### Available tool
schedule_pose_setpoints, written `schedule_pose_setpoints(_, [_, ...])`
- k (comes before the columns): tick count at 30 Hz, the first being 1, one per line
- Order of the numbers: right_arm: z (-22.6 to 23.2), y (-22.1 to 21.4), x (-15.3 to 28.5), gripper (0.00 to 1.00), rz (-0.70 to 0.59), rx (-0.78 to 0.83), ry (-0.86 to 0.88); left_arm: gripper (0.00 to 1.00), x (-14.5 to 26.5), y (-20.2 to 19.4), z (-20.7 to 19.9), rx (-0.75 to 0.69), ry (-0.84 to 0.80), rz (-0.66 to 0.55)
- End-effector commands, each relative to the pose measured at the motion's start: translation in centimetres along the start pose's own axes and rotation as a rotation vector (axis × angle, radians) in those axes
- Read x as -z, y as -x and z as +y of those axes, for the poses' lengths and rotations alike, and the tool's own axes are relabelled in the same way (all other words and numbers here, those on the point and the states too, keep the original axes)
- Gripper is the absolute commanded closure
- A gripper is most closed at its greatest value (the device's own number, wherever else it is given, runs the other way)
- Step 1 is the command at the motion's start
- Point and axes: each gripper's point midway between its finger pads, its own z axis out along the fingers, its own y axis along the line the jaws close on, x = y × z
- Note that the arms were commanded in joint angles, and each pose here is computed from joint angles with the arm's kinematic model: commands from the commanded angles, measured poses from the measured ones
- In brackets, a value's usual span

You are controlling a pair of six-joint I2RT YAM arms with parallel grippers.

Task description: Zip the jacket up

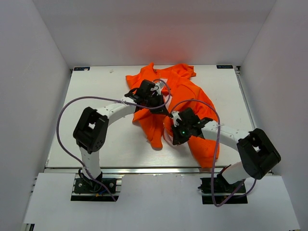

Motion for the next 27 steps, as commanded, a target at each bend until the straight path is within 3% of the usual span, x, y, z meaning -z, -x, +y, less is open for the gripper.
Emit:
schedule_pose_setpoints(1, [-0.3,0.7,1.7,0.97,-0.021,-0.063,-0.076,1.0,0.4,3.6,-3.7,-0.044,-0.113,-0.088])
schedule_pose_setpoints(5, [-1.8,0.8,5.3,1.0,-0.016,-0.189,-0.259,1.0,1.1,7.3,-5.4,-0.058,-0.124,-0.211])
schedule_pose_setpoints(6, [-3.3,1.0,7.7,1.0,-0.017,-0.282,-0.414,1.0,1.4,8.1,-5.7,-0.06,-0.12,-0.239])
schedule_pose_setpoints(11, [-5.8,1.8,17.1,1.0,-0.048,-0.484,-0.834,1.0,4.0,13.7,-6.6,-0.042,-0.054,-0.432])
schedule_pose_setpoints(12, [-5.3,3.2,18.3,1.0,-0.121,-0.55,-0.86,1.0,4.4,14.2,-6.7,-0.027,-0.056,-0.455])
schedule_pose_setpoints(14, [-5.6,2.8,19.5,1.0,-0.123,-0.589,-0.94,1.0,5.7,15.6,-6.7,-0.021,-0.049,-0.512])
schedule_pose_setpoints(17, [-4.3,3.0,16.9,1.0,-0.099,-0.602,-0.881,1.0,6.1,15.9,-5.1,-0.003,0.009,-0.534])
schedule_pose_setpoints(20, [-1.8,2.7,11.6,1.0,-0.021,-0.544,-0.766,1.0,6.1,15.3,-2.7,0.027,0.066,-0.53])
schedule_pose_setpoints(25, [0.3,1.7,3.6,1.0,0.137,-0.427,-0.699,1.0,4.3,11.8,3.8,0.109,0.197,-0.477])
schedule_pose_setpoints(27, [1.3,2.2,1.6,0.89,0.147,-0.378,-0.664,1.0,4.1,11.0,5.9,0.134,0.246,-0.469])
